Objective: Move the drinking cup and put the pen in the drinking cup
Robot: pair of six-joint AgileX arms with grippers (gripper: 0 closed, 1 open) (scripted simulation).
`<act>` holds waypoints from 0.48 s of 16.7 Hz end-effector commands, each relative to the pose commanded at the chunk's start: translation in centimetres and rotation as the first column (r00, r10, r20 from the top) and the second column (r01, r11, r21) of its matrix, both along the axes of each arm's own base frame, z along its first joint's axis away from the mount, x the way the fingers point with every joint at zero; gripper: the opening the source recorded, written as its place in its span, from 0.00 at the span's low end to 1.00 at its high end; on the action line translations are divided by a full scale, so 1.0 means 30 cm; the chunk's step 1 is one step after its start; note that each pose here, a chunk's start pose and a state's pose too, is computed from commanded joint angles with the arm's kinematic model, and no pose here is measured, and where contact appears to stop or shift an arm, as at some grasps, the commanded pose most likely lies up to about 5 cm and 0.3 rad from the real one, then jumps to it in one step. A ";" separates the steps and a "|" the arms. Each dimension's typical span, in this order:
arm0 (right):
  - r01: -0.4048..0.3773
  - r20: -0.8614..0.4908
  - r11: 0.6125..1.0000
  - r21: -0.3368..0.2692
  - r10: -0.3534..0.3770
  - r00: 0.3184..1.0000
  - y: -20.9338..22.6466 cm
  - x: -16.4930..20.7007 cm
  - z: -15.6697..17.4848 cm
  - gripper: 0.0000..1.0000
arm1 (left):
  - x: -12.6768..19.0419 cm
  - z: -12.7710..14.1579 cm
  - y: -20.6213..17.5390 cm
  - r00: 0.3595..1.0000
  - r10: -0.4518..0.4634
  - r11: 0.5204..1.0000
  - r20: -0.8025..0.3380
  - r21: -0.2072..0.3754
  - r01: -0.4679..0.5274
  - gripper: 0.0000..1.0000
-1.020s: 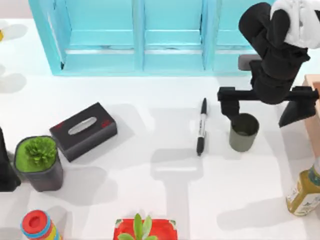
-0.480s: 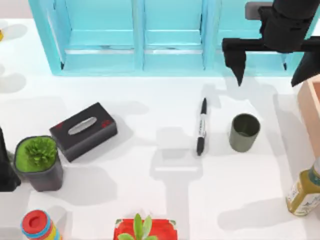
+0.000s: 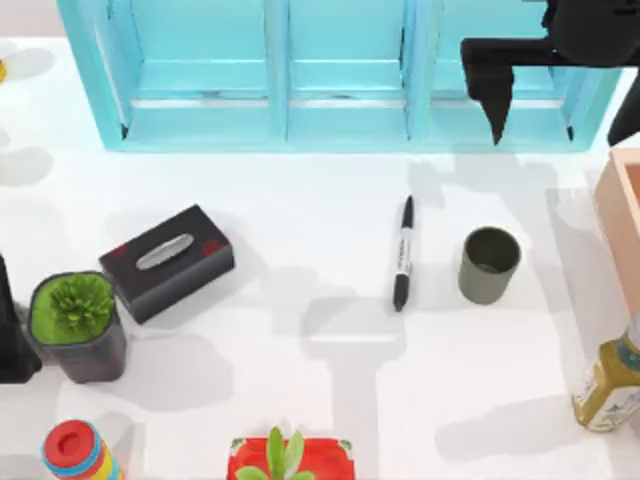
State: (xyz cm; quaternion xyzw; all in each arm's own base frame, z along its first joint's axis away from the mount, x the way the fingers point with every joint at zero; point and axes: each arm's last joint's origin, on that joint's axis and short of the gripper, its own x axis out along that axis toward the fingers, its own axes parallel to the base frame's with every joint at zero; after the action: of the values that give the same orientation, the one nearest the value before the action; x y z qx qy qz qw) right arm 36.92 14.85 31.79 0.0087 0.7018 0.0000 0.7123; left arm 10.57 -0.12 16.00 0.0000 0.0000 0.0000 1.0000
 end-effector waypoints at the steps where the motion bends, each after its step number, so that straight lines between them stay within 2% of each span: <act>1: -0.003 0.003 1.000 0.001 0.003 1.000 0.004 -0.003 0.001 1.00 | 0.000 0.000 0.000 1.000 0.000 1.000 0.000 0.000 0.000 1.00; 5: 0.021 -0.013 1.000 -0.020 -0.021 1.000 0.051 0.027 -0.032 1.00 | 0.000 0.000 0.000 1.000 0.000 1.000 0.000 0.000 0.000 1.00; 8: 0.055 -0.034 0.996 -0.064 -0.058 0.998 0.152 0.082 -0.117 1.00 | 0.000 0.000 0.000 1.000 0.000 1.000 0.000 0.000 0.000 1.00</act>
State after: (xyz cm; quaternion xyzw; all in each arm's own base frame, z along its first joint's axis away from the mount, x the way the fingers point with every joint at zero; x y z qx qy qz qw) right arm 39.39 19.40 28.27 0.0061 0.7134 -0.0424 0.6994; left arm 10.57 -0.12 16.00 0.0000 0.0000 0.0000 1.0000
